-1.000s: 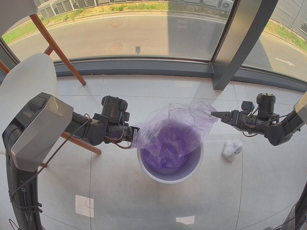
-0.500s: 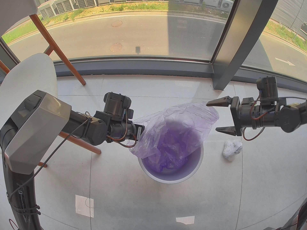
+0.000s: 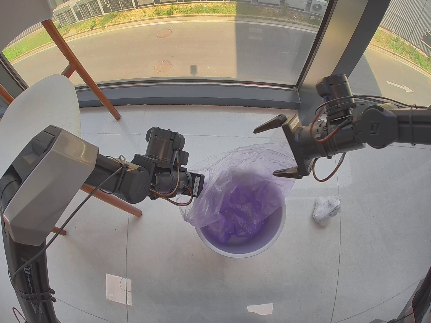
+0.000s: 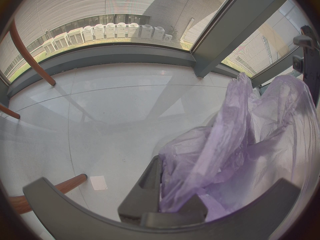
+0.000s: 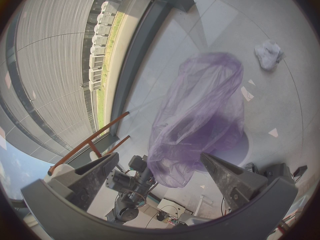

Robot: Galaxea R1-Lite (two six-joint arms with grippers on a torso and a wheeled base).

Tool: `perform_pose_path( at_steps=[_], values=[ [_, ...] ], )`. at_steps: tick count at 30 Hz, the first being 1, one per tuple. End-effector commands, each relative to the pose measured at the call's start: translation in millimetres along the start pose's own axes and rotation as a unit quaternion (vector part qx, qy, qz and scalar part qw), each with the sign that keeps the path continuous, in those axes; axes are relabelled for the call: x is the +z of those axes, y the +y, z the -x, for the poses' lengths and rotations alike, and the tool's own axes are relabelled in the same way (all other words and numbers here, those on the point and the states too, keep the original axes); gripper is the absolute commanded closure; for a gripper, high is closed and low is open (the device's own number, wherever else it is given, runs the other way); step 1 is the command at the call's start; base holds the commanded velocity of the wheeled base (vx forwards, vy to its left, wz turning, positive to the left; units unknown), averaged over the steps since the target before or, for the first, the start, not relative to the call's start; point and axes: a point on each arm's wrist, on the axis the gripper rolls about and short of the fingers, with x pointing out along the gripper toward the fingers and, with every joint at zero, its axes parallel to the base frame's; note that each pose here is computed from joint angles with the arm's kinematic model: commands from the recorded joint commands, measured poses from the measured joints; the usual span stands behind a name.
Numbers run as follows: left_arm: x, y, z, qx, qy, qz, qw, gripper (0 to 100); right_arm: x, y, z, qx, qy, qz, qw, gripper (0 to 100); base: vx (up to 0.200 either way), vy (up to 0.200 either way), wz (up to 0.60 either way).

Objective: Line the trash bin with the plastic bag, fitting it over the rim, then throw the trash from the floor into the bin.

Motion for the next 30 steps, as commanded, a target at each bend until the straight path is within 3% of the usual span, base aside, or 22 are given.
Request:
perform_pose_path(
  at_steps=[1, 9, 16, 17, 20, 26, 30],
  values=[
    [2, -1, 2, -0.001, -0.004, -0.001, 1.0, 100, 0, -9, -36, -0.028, 0.017, -0.008, 0.9994, 0, 0.0, 0.0, 0.0],
    [4, -7, 1, -0.007, -0.023, -0.005, 0.9997, 100, 3, -13, -53, -0.034, 0.021, -0.011, 0.9991, 0, 0.0, 0.0, 0.0],
    [5, -7, 2, -0.007, -0.026, -0.006, 0.9996, 100, 7, -5, -68, -0.028, 0.003, -0.04, 0.9988, 0, 0.0, 0.0, 0.0],
    [5, -8, 2, -0.007, -0.026, -0.006, 0.9996, 100, 6, -5, -69, -0.029, 0.004, -0.039, 0.9988, 100, 0.0, 0.0, 0.0],
    [5, -7, 2, -0.004, -0.027, -0.006, 0.9996, 100, 3, -4, -66, -0.035, 0.008, -0.041, 0.9985, 100, 0.0, 0.0, 0.0],
    [5, -6, 3, -0.003, -0.024, -0.005, 0.9997, 100, -14, -10, -57, -0.099, 0.033, -0.046, 0.9935, 100, 0.0, 0.0, 0.0],
    [-3, -3, 4, 0.0, -0.01, -0.003, 1.0, 100, -18, -20, -39, -0.124, 0.035, -0.019, 0.9915, 100, 0.0, 0.0, 0.0]
  ],
)
